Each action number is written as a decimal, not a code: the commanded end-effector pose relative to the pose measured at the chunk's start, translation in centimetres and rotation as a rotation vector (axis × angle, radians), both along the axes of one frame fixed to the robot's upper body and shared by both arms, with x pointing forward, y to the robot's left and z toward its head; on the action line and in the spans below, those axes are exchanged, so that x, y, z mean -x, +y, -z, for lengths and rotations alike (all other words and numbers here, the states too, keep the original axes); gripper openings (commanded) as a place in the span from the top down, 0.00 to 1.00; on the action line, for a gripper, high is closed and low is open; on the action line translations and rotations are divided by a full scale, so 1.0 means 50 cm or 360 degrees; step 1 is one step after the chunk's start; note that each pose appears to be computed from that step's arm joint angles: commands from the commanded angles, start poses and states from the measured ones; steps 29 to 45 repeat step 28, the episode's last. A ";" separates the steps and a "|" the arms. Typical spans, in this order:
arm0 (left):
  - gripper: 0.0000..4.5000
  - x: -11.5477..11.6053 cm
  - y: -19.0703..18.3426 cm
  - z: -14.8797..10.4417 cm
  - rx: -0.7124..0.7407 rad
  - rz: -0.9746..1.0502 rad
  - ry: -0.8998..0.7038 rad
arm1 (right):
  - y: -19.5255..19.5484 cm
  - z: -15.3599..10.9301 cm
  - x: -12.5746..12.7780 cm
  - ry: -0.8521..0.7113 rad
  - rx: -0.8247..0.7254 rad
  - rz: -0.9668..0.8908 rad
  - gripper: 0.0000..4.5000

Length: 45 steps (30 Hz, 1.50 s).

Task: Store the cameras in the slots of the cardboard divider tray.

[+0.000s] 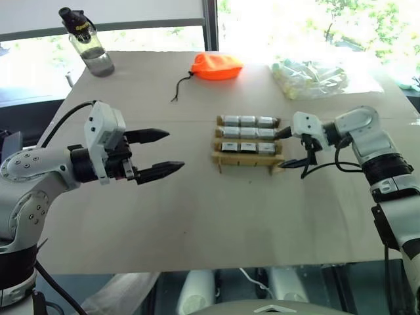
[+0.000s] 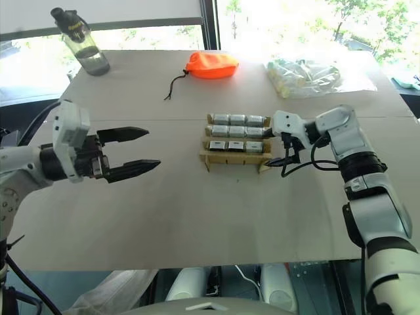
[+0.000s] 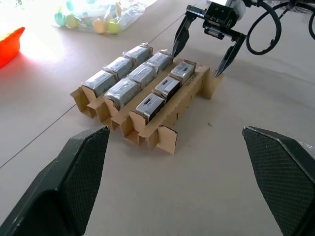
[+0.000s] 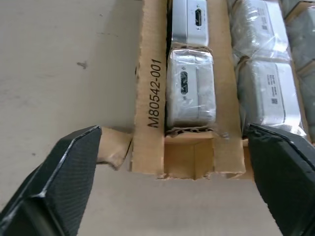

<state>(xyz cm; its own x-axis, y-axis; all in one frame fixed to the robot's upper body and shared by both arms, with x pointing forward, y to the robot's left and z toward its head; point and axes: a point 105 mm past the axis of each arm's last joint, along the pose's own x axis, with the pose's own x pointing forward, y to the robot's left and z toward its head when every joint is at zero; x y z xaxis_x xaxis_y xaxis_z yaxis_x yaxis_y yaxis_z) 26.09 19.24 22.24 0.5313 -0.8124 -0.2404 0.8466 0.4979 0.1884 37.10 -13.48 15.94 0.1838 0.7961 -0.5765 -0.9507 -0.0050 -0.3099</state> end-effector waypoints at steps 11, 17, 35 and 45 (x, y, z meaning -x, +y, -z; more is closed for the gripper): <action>0.00 0.034 0.065 0.069 0.0164 -0.0446 -0.0072 | -0.172 -0.048 0.137 0.0028 -0.0546 0.0500 0.01; 0.00 0.075 0.075 0.177 0.0166 -0.0685 0.0055 | -0.241 0.058 0.223 0.0061 -0.0623 0.0918 0.01; 0.00 0.101 0.060 0.234 0.0185 -0.0774 0.0109 | -0.268 0.119 0.265 -0.0030 -0.0699 0.1187 0.01; 0.00 0.101 0.060 0.234 0.0185 -0.0774 0.0109 | -0.268 0.119 0.265 -0.0030 -0.0699 0.1187 0.01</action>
